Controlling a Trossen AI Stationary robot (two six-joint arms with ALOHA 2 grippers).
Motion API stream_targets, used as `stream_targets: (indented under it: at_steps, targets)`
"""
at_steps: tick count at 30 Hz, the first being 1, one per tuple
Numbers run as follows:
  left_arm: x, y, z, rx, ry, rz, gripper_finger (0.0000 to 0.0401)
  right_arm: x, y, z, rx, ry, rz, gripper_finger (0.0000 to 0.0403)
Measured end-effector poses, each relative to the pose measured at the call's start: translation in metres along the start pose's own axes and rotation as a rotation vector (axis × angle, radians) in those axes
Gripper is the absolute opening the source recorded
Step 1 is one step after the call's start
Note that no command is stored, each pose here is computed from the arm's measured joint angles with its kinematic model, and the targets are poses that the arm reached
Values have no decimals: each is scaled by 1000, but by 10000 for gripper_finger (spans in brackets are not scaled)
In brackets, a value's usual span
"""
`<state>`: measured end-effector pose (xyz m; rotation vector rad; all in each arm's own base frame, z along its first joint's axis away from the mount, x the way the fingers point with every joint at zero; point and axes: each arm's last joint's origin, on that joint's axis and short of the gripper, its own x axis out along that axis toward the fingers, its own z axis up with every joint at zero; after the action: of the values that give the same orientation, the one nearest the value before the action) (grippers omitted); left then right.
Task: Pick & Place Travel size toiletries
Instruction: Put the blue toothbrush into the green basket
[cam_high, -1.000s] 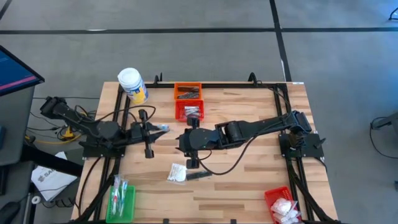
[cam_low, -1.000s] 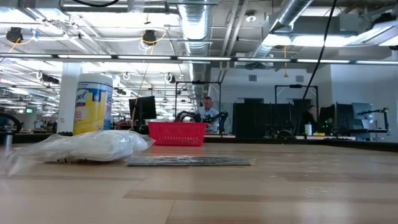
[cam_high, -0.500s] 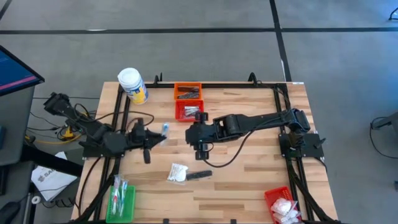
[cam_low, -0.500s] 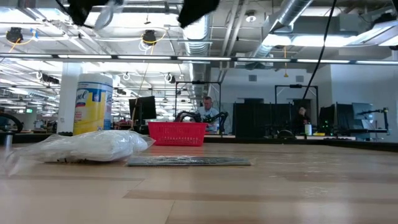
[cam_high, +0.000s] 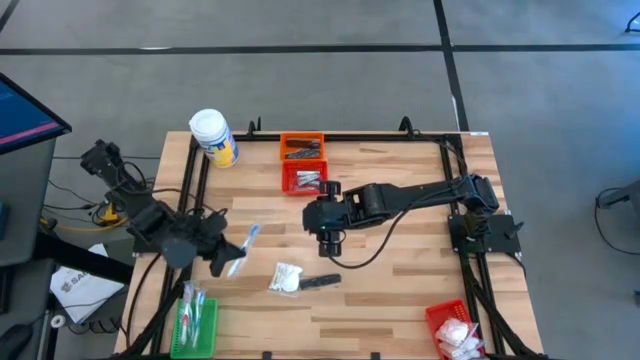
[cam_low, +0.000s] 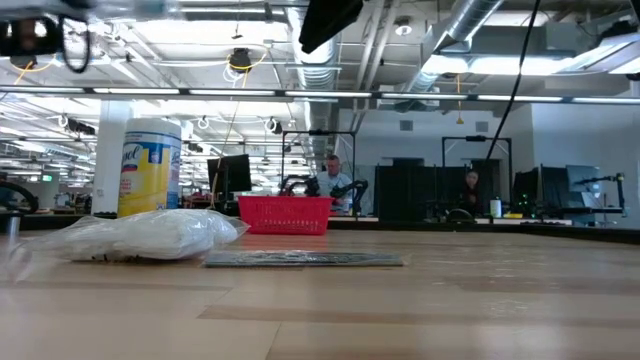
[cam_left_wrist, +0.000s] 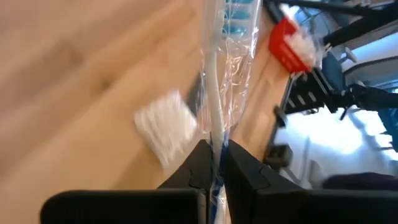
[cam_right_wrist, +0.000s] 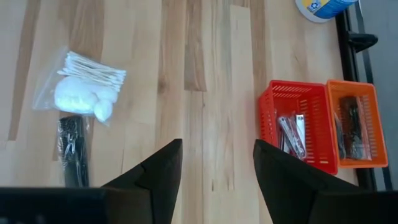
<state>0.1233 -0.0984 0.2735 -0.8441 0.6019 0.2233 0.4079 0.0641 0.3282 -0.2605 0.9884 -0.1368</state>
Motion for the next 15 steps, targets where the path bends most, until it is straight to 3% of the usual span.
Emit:
stream_targets:
  at_steps: [11, 15]
  targets:
    - [-10, -10, -58, -266, 159, -7, 12, -1, 2, -5, -21, 50, 2, 186]
    - [-12, -28, -76, -336, 196, 16, 12, 1, -2, -5, -28, 53, -8, 185]
